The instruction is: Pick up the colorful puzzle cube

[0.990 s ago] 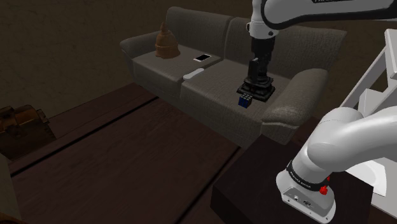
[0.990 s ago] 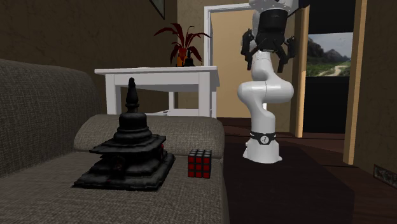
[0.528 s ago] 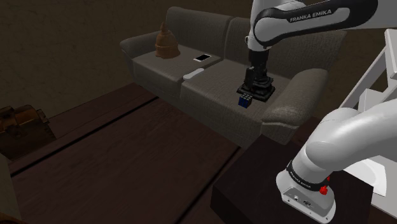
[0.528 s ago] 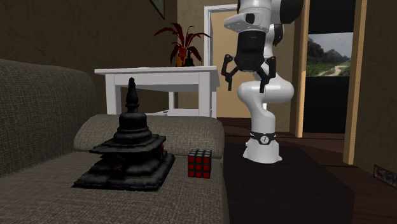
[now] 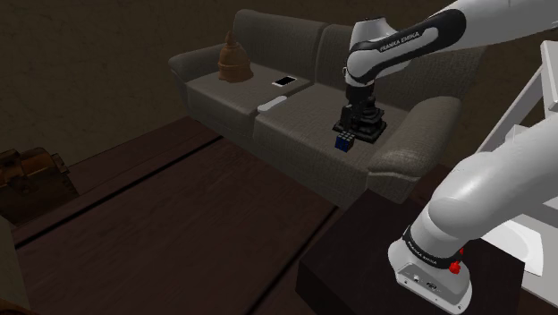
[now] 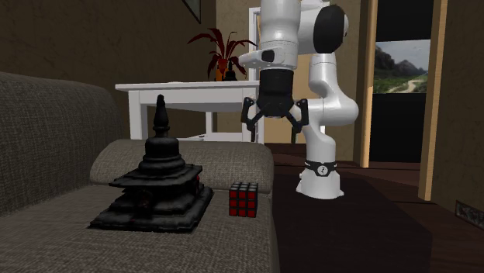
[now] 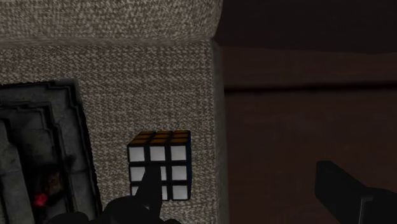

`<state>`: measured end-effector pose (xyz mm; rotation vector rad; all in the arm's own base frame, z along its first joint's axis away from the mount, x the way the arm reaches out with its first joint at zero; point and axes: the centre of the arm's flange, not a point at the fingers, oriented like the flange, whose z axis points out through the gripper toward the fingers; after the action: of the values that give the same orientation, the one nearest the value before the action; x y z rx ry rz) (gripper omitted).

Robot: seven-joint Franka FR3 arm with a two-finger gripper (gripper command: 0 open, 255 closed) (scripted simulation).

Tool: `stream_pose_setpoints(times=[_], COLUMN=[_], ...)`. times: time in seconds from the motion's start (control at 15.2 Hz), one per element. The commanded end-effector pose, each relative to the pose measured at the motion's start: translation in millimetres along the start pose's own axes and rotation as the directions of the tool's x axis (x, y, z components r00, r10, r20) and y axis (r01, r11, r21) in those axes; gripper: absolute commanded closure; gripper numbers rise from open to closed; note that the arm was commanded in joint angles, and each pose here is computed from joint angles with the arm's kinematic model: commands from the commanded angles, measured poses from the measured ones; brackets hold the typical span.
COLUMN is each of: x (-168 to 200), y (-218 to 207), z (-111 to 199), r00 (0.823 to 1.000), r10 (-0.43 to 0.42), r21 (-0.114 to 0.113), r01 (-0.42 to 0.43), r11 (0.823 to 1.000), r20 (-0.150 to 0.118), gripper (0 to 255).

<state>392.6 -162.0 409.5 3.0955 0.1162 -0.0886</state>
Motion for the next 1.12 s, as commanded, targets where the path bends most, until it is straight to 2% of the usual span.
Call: stream_pose_setpoints(times=[0.0, 0.4, 0.99, 1.06], x=[10, 37, 39, 39], y=[17, 66, 64, 64], z=[21, 76, 116, 116], r00=[1.0, 0.999, 0.999, 0.999], r10=[0.007, 0.027, 0.027, 0.027], r21=[0.007, 0.033, 0.033, 0.033], r01=[-0.007, -0.026, -0.026, -0.026], r11=[1.0, 0.999, 0.999, 0.999], r20=[-0.007, -0.023, -0.023, -0.023], gripper=[0, 0, 0, 255])
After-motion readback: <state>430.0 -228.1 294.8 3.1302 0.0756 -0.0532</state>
